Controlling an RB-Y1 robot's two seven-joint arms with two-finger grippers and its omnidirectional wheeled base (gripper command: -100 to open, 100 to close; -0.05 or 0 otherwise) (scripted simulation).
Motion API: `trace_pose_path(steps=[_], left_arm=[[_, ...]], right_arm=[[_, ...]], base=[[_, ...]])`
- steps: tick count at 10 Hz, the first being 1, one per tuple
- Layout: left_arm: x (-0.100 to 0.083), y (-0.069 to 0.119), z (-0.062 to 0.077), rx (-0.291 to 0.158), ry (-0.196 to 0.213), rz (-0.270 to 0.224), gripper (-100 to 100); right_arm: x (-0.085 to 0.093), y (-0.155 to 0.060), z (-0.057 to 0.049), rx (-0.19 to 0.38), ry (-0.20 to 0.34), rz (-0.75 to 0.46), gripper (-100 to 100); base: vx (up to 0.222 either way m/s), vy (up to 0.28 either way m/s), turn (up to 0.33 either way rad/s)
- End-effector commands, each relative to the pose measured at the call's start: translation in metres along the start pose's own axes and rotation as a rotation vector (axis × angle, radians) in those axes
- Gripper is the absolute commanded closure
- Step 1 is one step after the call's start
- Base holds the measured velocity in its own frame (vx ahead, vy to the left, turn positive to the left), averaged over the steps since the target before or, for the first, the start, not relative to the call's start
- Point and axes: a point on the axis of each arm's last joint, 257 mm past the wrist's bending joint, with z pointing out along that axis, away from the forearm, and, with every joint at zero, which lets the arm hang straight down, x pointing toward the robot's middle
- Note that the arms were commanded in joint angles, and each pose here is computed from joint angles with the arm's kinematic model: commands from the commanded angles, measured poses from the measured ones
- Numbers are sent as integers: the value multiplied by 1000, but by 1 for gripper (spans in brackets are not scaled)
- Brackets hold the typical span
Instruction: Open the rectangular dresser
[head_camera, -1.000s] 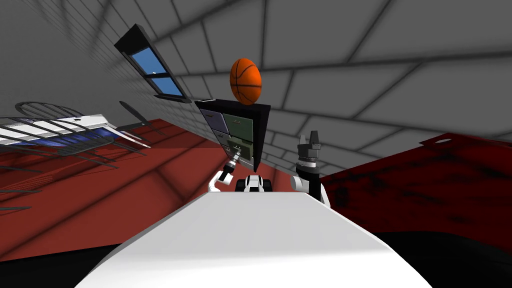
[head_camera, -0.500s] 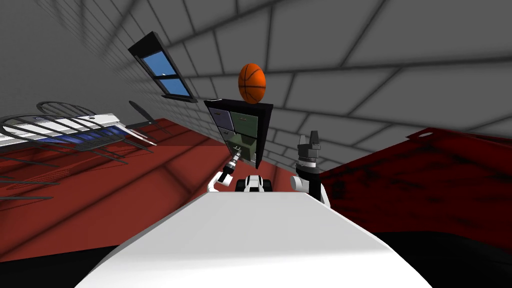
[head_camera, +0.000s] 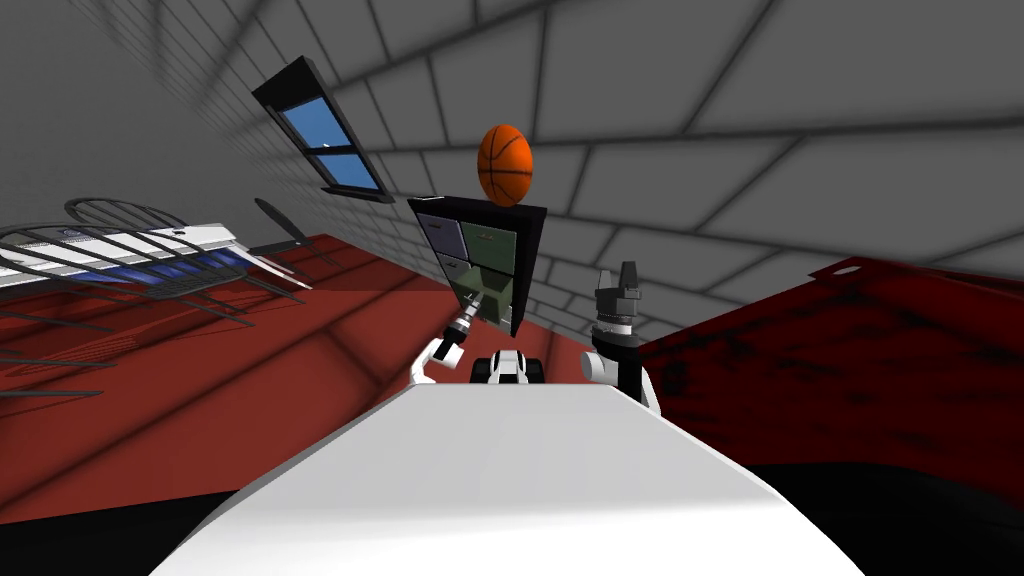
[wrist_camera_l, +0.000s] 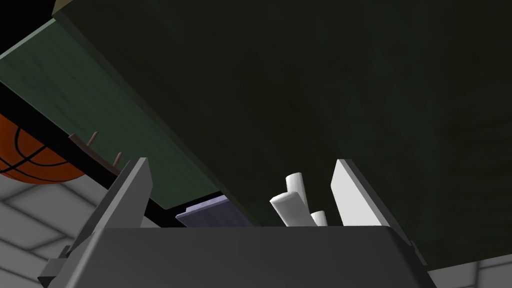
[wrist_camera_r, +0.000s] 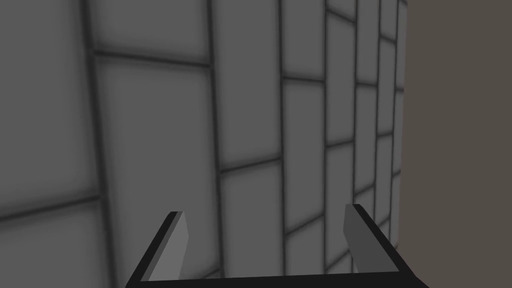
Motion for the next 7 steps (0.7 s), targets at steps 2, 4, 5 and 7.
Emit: trace_pose_path(steps=[2,4,5,7], left_arm=[[-12,-17,4,-2,1,2,-100],[-10,-14,3,-15,6,-1,-100],[-10,-12,2,-20,8,-3,0],[-9,-10,1,-27,9,-3,0]], right_arm=[[0,0,0,0,0,0,0],[0,0,0,0,0,0,0],[0,0,0,0,0,0,0],[0,0,0,0,0,0,0]], base=[[-16,-2,-6],[-9,-3,-4],[0,0,0],[0,0,0]])
